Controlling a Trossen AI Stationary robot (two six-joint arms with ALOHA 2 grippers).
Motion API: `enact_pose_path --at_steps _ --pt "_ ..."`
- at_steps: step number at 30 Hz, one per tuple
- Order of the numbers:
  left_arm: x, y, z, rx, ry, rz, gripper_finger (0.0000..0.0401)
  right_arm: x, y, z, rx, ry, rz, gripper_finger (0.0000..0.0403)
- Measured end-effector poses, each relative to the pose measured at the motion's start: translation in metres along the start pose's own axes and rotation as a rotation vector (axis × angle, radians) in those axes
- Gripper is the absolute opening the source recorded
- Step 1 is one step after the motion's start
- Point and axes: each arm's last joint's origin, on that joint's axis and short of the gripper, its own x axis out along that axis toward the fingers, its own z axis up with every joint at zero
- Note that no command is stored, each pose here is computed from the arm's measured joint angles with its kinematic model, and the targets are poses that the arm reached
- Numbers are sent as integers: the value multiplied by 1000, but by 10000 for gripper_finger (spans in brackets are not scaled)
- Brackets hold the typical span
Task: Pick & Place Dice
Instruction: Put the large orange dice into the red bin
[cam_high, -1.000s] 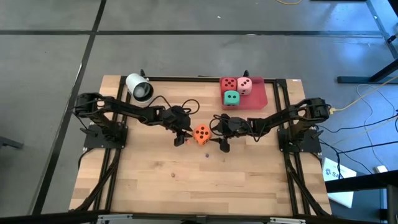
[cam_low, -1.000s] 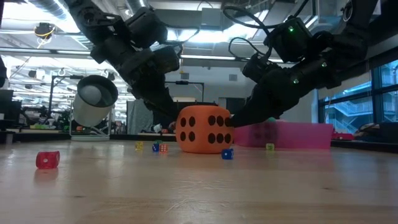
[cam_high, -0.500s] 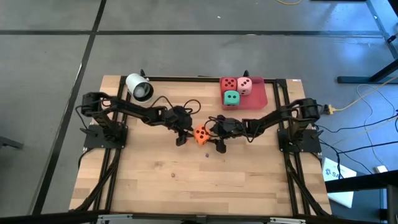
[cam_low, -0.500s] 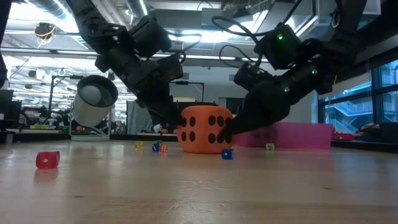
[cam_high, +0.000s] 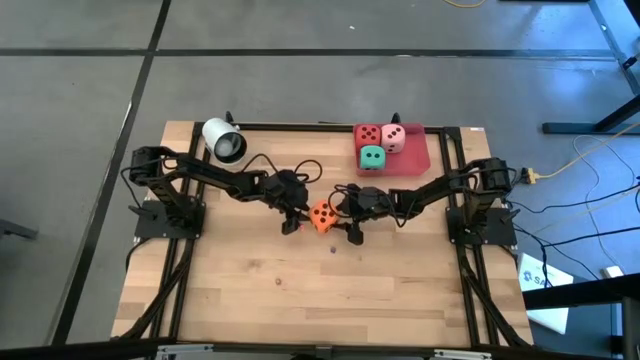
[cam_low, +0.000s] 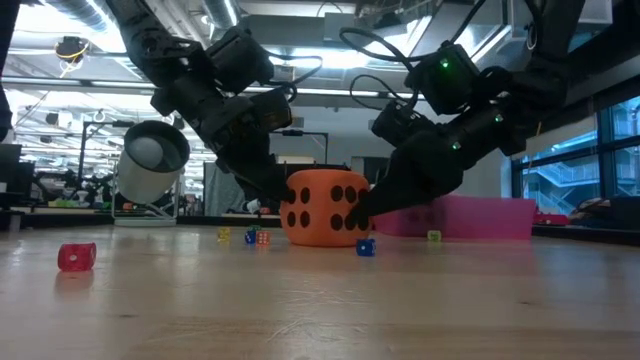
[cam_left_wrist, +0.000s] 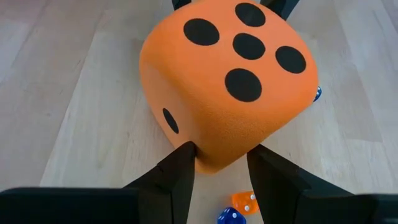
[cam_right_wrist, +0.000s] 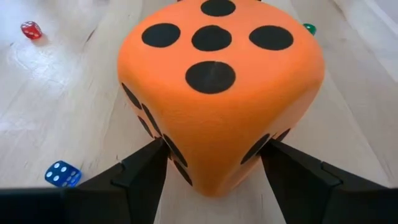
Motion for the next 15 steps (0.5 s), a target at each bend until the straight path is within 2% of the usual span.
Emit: enact_pose_path --at_steps 10,15 --pt "0 0 0 21 -2 3 143 0 3 0 -23 1 67 256" --pt "0 0 0 22 -2 9 143 0 1 0 -16 1 65 256"
